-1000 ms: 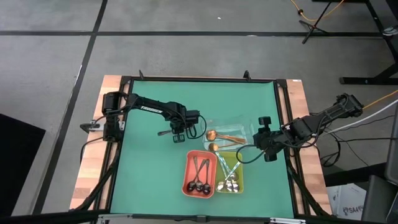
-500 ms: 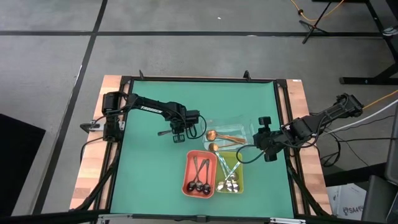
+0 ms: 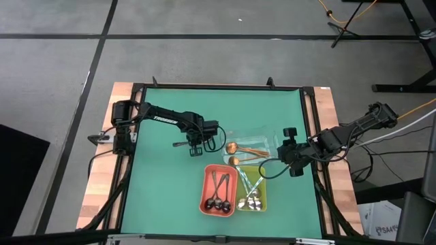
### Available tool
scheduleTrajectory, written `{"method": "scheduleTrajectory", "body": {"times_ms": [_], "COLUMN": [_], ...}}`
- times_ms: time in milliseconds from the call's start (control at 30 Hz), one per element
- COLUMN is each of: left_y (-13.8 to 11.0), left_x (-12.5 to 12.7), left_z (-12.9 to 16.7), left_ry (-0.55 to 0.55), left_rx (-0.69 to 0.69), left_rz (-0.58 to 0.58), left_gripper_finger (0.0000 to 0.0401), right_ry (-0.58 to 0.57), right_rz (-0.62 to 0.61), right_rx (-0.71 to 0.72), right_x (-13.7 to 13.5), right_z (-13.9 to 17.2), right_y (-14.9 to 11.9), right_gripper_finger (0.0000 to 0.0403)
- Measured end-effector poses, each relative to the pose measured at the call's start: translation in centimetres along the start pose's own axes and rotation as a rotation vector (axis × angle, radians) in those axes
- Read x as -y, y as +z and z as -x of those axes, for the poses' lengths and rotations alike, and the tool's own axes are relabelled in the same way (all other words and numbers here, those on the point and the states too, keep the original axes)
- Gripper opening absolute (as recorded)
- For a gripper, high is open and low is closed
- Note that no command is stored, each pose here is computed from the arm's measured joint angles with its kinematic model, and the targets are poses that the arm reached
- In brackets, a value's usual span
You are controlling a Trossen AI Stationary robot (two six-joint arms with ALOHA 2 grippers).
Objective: Sort silverware by color (type)
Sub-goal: Put the black spoon into the orange bin
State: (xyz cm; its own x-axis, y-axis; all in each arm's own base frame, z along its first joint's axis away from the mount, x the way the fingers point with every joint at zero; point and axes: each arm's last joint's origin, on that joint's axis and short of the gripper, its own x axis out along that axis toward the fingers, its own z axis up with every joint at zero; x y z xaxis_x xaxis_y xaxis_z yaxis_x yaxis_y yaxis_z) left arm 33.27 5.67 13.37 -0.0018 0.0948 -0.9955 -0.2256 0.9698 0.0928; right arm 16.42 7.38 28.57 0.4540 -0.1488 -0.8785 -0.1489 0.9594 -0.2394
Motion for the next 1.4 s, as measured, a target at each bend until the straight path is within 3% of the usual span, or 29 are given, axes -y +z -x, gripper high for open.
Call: {"method": "scheduleTrajectory", "body": {"times_ms": [267,567,733,933,1033,1167,1400], "left_y": [-0.2,-1.1,-1.1,-0.6,-0.1,0.2,-0.6], "left_x": [-0.6,-2.7,-2.8,-1.3,0.4,3.4,8.3], "left_z": [1.1,5.9,10.6,16.3,18.0,19.5,20.0], "left_ry": [0.060,0.129,0.135,0.082,0.018,-0.023,0.042], "left_rx": [0.034,0.175,0.363,0.739,0.904,1.057,1.136], "left_rz": [0.016,0.082,0.109,0.110,0.026,-0.184,-0.567], "left_gripper_finger": [0.0005,0.0005,0.0005,0.0005,0.0005,0.0005,0.0005], "right_ry": [0.001,0.005,0.006,0.007,0.010,0.010,0.010], "right_rz": [0.000,-0.009,-0.009,-0.013,-0.018,-0.018,-0.018], "right_rx": [0.001,0.023,0.025,0.033,0.047,0.048,0.048], "right_x": [0.0,0.0,-0.1,-0.1,-0.1,-0.1,-0.1], "right_z": [0.0,0.0,0.0,0.0,0.0,0.0,0.0], "right_y": [0.0,0.2,0.3,0.3,0.5,0.5,0.5], "right_gripper_finger": [0.0124,0.0124,0.0124,0.0124,0.0124,0.0124,0.0124]}}
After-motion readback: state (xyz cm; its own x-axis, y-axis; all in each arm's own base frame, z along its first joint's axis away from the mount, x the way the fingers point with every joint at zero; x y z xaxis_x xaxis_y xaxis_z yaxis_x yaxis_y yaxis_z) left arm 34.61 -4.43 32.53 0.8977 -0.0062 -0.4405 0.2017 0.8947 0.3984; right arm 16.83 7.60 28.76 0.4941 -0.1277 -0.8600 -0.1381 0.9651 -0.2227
